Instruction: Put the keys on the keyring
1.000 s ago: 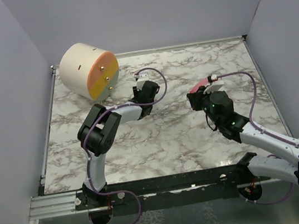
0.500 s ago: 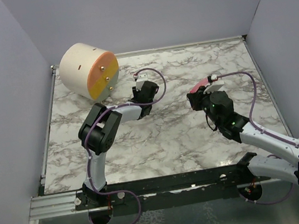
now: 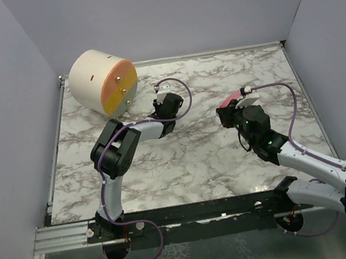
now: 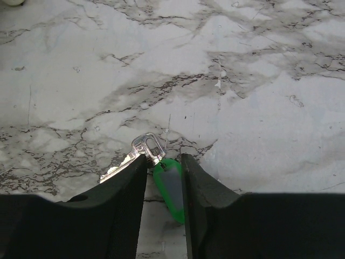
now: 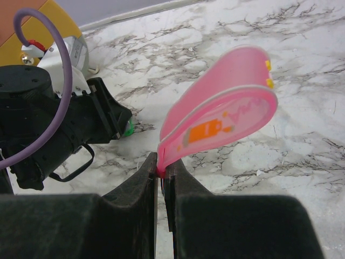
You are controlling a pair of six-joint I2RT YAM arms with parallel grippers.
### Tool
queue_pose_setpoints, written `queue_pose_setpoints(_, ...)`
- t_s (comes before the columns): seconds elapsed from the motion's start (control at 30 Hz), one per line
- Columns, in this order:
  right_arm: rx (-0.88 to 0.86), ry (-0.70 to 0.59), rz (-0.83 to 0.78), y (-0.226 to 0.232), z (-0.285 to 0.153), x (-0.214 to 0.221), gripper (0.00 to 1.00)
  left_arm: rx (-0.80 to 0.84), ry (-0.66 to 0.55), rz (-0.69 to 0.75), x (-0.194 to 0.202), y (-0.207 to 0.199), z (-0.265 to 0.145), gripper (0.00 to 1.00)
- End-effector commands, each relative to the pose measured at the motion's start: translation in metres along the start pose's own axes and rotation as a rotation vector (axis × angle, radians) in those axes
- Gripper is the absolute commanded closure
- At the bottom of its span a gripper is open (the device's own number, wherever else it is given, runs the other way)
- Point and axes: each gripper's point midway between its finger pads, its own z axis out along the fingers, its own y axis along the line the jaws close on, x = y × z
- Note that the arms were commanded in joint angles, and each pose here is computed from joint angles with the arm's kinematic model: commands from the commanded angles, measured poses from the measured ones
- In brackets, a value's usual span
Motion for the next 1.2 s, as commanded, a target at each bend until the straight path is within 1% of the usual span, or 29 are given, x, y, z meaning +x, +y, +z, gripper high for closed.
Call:
queue_pose_setpoints(0.0, -0.007, -0.021, 0.008, 0.005, 0.0, -0.01, 0.99, -0.014, -0.039, -0.019, -0.013, 0.0, 0.005, 0.67)
queue_pose_setpoints(0.27, -0.008, -0.022, 0.008, 0.005, 0.0, -0.01, 0.99, -0.016, -0.037, -0.018, -0.012, 0.001, 0.006, 0.71)
queue_pose_setpoints(0.43, -0.007, -0.024, 0.008, 0.005, 0.0, -0.011, 0.99, -0.018, -0.035, -0.017, -0.011, 0.002, 0.007, 0.76)
queue_pose_setpoints(0.5, -0.008, -0.025, 0.01, 0.005, 0.0, -0.011, 0.99, -0.019, -0.037, -0.016, -0.012, 0.003, 0.006, 0.8)
queue_pose_setpoints(0.63, -0.008, -0.023, 0.008, 0.005, 0.0, -0.011, 0.99, -0.024, -0.043, -0.012, -0.013, 0.005, 0.004, 0.94)
queue_pose_setpoints(0.67, -0.009, -0.023, 0.008, 0.005, 0.0, -0.011, 0.99, -0.024, -0.043, -0.011, -0.013, 0.007, 0.004, 0.95)
queue_pose_setpoints(0.7, -0.009, -0.023, 0.008, 0.005, 0.0, -0.011, 0.99, -0.02, -0.046, -0.01, -0.014, 0.006, 0.003, 1.0)
queue_pose_setpoints(0.97, -0.01, -0.026, 0.007, 0.006, -0.001, -0.012, 0.99, 0.011, -0.061, -0.01, -0.024, 0.006, -0.007, 1.0)
queue_pose_setpoints(1.07, -0.009, -0.029, 0.001, 0.005, -0.002, -0.014, 0.99, 0.085, -0.083, -0.024, -0.038, -0.001, -0.023, 1.0)
queue_pose_setpoints(1.17, -0.012, -0.037, -0.01, 0.005, -0.003, -0.017, 0.99, 0.218, -0.09, -0.004, -0.053, -0.017, -0.045, 1.0)
